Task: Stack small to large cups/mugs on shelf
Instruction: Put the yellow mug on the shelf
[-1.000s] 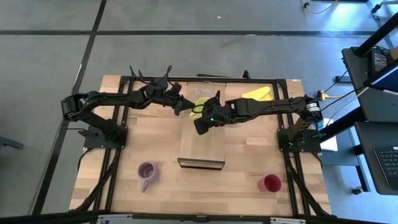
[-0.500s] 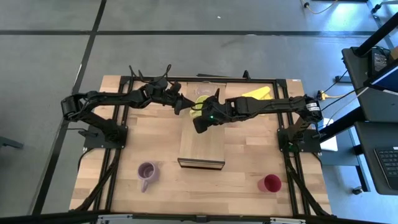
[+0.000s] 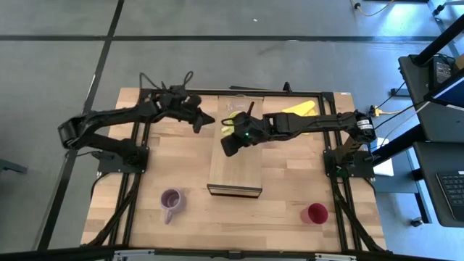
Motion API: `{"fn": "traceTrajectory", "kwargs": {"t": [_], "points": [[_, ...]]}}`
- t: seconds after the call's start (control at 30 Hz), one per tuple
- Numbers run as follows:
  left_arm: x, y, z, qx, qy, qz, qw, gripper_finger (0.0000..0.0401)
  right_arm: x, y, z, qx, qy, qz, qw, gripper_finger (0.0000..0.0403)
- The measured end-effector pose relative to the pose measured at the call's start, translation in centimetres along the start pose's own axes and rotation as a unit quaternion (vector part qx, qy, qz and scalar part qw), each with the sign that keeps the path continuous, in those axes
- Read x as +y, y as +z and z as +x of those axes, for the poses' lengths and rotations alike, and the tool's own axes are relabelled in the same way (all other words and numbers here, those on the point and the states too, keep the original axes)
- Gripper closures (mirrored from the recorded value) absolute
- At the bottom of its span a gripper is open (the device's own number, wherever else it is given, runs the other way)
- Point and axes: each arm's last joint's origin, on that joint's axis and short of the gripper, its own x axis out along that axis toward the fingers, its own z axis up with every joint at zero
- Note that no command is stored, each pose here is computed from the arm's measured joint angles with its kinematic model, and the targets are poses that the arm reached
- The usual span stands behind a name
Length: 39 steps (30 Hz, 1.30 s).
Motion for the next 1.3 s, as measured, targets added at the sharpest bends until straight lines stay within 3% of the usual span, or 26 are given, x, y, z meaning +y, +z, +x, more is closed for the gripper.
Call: {"fn": "traceTrajectory", "kwargs": {"t": [0.43,1.0,1.13,1.3], "points": [[-6.1,-0.1,-5.9,-0.107,-0.006,0.062,0.992,0.0349,-0.5,1.4,1.0,-0.035,0.001,0.030,0.999,0.0393],[-9.2,-1.6,-6.0,-0.111,-0.024,0.075,0.991,0.0349,-1.3,2.0,2.8,-0.062,-0.031,0.036,0.997,0.0393],[-9.5,-1.8,-6.0,-0.110,-0.025,0.076,0.991,0.0349,-1.0,1.9,2.8,-0.053,-0.015,0.030,0.998,0.0393],[-9.5,-2.0,-5.9,-0.109,-0.010,0.078,0.991,0.0349,1.6,1.6,1.3,-0.059,0.048,-0.022,0.997,0.0393]]}}
